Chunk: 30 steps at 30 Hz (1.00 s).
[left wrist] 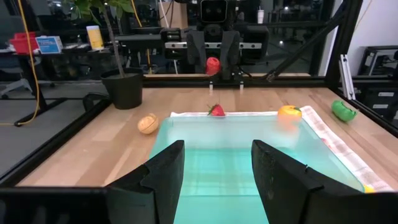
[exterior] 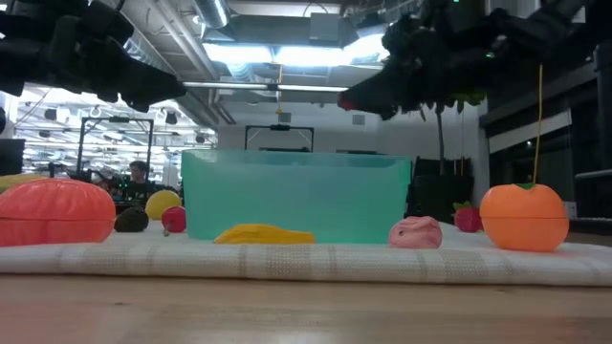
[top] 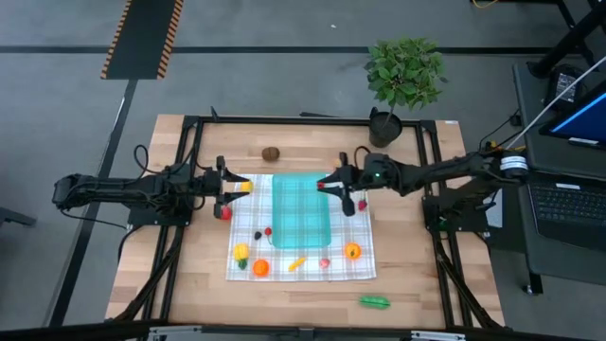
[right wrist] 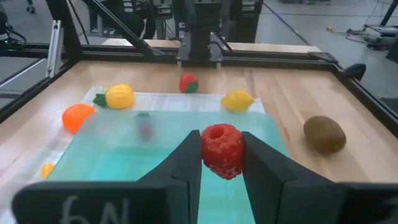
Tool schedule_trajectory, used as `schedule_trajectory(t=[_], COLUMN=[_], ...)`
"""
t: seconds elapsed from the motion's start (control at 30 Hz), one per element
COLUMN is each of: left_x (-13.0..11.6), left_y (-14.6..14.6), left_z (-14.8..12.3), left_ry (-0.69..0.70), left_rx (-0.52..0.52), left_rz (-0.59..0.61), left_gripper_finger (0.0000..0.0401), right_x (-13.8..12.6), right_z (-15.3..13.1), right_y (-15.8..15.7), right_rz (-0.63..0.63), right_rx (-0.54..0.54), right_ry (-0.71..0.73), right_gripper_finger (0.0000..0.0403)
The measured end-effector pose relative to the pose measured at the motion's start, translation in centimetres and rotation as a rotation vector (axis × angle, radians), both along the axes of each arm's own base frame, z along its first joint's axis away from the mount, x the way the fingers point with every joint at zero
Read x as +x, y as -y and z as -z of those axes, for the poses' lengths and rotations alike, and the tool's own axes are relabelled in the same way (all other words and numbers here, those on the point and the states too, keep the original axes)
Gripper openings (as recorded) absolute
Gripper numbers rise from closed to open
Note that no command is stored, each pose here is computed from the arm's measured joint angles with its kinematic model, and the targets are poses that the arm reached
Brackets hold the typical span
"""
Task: Pick and placing Produce into tupperware
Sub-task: Put the red raspberry into the blue bin
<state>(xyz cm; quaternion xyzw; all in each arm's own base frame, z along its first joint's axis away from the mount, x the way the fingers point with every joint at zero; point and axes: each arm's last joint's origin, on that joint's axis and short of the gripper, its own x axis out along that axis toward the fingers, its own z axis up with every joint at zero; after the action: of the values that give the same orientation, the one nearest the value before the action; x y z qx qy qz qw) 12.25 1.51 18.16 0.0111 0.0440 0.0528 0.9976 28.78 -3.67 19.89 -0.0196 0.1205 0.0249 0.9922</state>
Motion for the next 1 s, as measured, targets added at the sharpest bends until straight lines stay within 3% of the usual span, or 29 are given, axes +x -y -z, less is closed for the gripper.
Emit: schedule_trajectory(t=[0.2,0.63,1.0], left_x=[0.0,0.0,0.0], left_y=[0.0,0.0,0.0], left_z=[0.0,0.1,0.1], left_ry=[0.0,-0.008,-0.01], left_rx=[-0.002,-0.004,-0.004], left_rz=[0.0,-0.001,-0.001], left_gripper_finger=[0.0179,0.0179,0.0179], right_x=[2.9,5.3,7.3], right_z=[-0.1,-2.8,-1.4], right_y=[0.4,0.7,0.2], right_rz=[-0.009,-0.007,-0.04], right_rx=[0.022,0.114,0.078], right_ry=[-0.03,-0.495,-0.546], right_gripper_finger=[0.0093,0.0093,0.0093])
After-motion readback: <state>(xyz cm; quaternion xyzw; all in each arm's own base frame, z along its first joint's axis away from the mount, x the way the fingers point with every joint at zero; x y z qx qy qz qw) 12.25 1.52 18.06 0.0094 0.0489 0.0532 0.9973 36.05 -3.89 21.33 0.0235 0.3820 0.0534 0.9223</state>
